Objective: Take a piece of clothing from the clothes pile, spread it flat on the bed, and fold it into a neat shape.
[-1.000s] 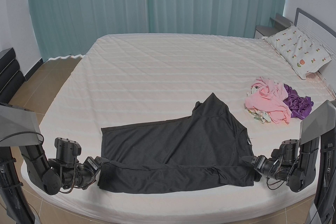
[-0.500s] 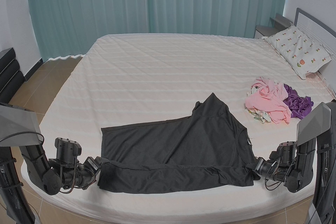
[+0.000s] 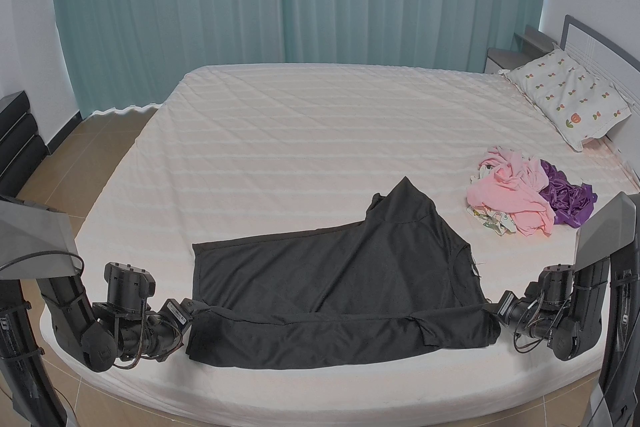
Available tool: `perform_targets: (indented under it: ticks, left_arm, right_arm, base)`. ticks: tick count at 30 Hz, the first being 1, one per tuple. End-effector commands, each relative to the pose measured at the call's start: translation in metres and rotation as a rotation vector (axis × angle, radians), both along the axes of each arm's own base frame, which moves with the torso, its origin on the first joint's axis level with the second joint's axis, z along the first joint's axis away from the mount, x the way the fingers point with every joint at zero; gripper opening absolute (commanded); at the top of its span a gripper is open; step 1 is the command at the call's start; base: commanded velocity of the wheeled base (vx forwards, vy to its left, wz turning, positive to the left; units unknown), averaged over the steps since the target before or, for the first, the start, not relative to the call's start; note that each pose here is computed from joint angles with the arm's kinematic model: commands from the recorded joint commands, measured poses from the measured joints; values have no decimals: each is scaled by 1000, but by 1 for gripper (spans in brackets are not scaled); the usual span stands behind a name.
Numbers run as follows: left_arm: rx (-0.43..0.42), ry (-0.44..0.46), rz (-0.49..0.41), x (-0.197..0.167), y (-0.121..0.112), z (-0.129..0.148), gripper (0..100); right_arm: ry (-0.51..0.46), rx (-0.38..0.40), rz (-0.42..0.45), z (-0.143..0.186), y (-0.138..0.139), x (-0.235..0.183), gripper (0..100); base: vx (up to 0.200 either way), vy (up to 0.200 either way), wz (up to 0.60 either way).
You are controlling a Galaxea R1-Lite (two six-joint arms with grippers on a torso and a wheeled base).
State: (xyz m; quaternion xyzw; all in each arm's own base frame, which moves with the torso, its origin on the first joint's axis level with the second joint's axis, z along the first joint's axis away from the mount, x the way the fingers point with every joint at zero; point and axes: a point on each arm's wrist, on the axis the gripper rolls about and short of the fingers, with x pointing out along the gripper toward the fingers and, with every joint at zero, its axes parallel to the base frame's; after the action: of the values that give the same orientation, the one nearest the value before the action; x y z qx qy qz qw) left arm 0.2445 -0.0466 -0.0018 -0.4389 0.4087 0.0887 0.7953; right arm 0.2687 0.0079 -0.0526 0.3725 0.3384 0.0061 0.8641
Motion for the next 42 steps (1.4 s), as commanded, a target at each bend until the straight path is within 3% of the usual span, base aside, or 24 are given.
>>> perform_targets:
  ticks: [1,14,23,27,31,34,42]
  left_arm:
    - [0,0,0,0,0,0,100]
    - [-1,-4,-3,3,-1,-1,100]
    - [-9,-110,4,28,-4,10,100]
    - [67,-147,-34,52,-7,5,100]
    - [135,-132,4,68,-12,-8,100]
    - [215,-119,-25,70,-17,-21,100]
    - [236,-103,-48,69,-19,-28,100]
  right_arm:
    - [-20,1,-9,2,-3,2,0]
    - [-26,3,2,0,-1,5,0]
    - [-22,2,14,0,2,4,0]
    - [-23,2,14,0,2,5,0]
    - [-20,2,14,0,2,4,0]
    - [-23,-1,15,0,2,4,0]
    - [-21,-6,27,1,5,2,0]
  base:
    - [0,0,0]
    - [0,0,0]
    - [0,0,0]
    - [0,0,0]
    - [0,0,0]
    - [0,0,0]
    - [0,0,0]
